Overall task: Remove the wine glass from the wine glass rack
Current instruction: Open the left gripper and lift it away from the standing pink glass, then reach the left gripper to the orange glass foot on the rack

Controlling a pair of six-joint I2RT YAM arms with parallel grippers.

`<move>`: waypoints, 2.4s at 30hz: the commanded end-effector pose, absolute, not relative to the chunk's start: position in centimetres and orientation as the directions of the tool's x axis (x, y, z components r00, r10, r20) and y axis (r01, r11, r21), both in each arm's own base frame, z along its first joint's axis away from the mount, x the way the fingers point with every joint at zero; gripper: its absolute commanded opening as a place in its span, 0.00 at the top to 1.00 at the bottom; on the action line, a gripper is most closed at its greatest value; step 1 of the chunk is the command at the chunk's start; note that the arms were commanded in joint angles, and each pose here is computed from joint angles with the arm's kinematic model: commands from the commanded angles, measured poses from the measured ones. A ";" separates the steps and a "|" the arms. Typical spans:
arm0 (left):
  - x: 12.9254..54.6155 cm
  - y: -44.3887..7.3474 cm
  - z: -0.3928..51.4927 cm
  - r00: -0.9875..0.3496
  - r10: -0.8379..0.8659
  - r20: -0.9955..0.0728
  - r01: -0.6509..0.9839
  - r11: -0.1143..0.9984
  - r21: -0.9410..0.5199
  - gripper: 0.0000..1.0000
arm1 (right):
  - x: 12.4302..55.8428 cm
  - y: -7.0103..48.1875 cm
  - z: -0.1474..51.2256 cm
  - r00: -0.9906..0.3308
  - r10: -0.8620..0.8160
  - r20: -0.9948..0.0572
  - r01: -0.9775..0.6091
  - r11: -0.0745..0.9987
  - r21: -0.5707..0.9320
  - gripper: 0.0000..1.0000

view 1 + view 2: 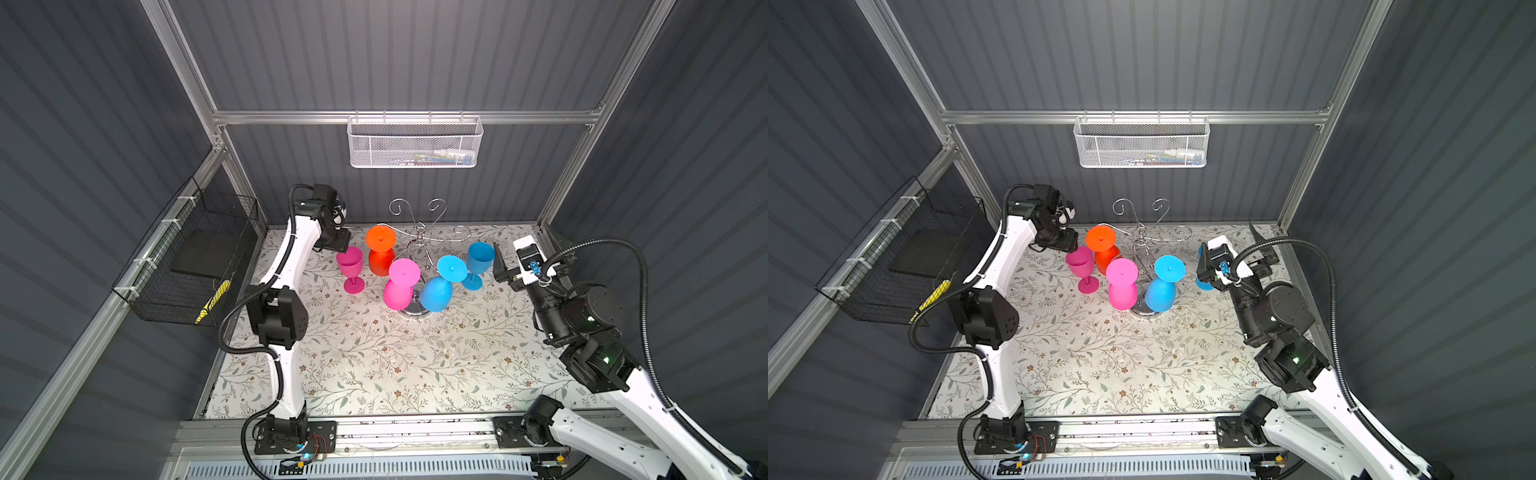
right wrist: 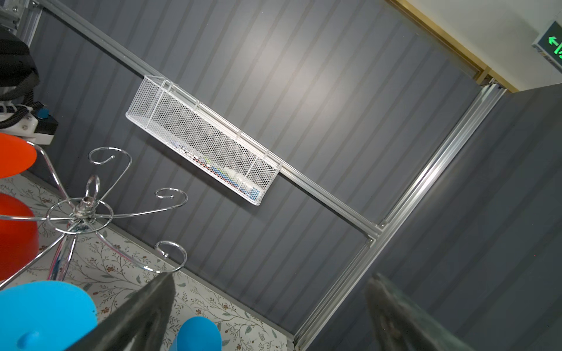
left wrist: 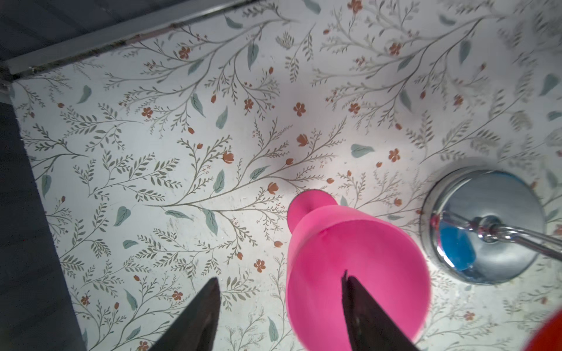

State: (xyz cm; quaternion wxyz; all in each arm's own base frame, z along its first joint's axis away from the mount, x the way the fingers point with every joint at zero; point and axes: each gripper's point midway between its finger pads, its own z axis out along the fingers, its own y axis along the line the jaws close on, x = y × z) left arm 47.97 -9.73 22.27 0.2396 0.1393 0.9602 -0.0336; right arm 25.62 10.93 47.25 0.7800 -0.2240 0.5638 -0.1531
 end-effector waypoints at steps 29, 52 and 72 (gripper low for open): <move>40.0 -12.6 41.7 -0.292 -0.064 -0.954 0.514 0.831 -0.213 0.26 | 31.5 9.8 42.0 -0.158 0.288 -0.945 -0.132 0.942 0.309 0.01; 34.3 -17.6 41.1 -0.590 -0.196 -0.783 0.634 0.488 -0.600 0.30 | 30.9 11.7 39.0 -0.339 0.417 -0.843 -0.200 0.844 0.498 0.01; 33.0 -18.7 39.2 -0.780 -0.397 -0.484 0.445 0.192 -0.874 0.51 | 28.7 10.8 36.4 -0.413 0.401 -0.818 -0.150 0.855 0.496 0.01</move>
